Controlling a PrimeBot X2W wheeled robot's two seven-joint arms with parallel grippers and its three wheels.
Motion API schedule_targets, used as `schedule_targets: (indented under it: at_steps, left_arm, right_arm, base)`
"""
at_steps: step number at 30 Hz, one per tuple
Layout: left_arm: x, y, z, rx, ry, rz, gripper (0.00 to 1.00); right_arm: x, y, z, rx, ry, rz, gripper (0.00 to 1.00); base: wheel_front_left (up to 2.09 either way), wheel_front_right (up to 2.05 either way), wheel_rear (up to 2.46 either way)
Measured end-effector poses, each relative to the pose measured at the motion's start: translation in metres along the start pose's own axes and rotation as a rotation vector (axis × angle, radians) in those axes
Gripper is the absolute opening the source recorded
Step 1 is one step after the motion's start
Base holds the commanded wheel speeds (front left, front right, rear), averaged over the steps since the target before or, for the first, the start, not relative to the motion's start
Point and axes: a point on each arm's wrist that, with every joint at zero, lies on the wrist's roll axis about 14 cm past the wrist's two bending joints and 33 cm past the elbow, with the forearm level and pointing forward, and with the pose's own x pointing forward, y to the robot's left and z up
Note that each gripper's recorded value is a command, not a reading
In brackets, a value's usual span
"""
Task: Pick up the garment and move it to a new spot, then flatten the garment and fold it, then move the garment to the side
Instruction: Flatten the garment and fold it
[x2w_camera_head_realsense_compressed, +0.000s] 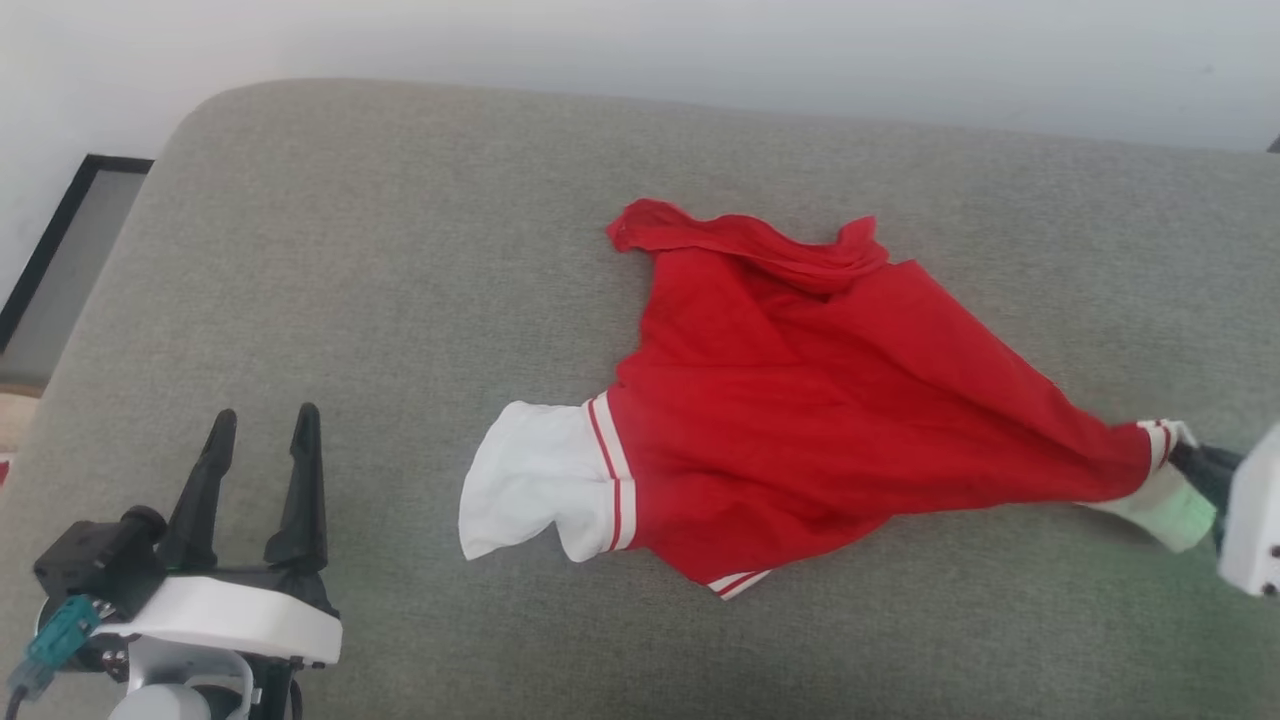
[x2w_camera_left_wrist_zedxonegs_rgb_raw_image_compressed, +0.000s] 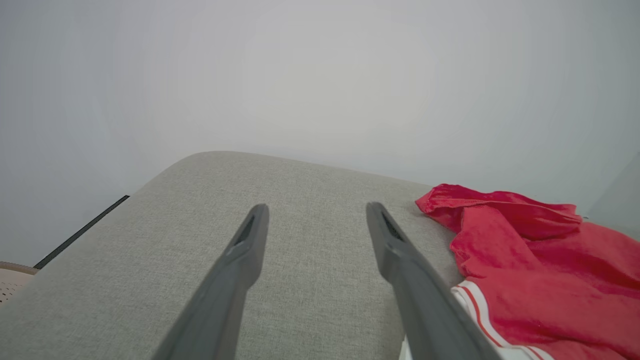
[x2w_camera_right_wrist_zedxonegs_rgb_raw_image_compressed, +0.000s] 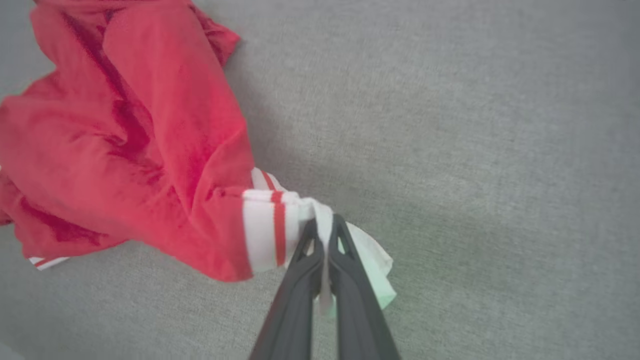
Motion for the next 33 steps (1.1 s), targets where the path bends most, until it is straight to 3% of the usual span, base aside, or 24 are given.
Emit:
schedule_targets:
  at_steps: [11,13,14,15,24,33]
  left_arm:
    - [-0.001,0.002,-0.002,0.012,0.008,0.005,1.00]
    - [0.000,0.000,-0.003,0.009,0.014,-0.002,1.00]
    - [0.000,-0.001,-0.004,0.009,0.016,-0.008,1.00]
    - [0.000,-0.002,-0.004,0.009,0.020,-0.009,1.00]
    - [0.012,-0.023,-0.014,0.004,0.080,-0.090,1.00]
    - [0.020,-0.070,-0.036,0.013,0.216,-0.251,1.00]
  right_arm:
    - [0.050,0.001,-0.030,0.025,0.135,0.016,0.00]
    - [0.054,0.001,-0.033,0.026,0.153,0.019,0.27]
    - [0.056,-0.001,-0.033,0.025,0.153,0.016,0.85]
    - [0.058,-0.001,-0.030,0.029,0.142,0.017,1.00]
    - [0.054,-0.013,0.000,0.029,0.030,0.007,1.00]
    - [0.027,-0.027,0.058,0.025,-0.265,-0.027,1.00]
  base:
    - [0.00,0.00,0.00]
    - [0.00,0.00,0.00]
    - [0.00,0.00,0.00]
    - [0.00,0.00,0.00]
    - [0.00,0.00,0.00]
    - [0.00,0.00,0.00]
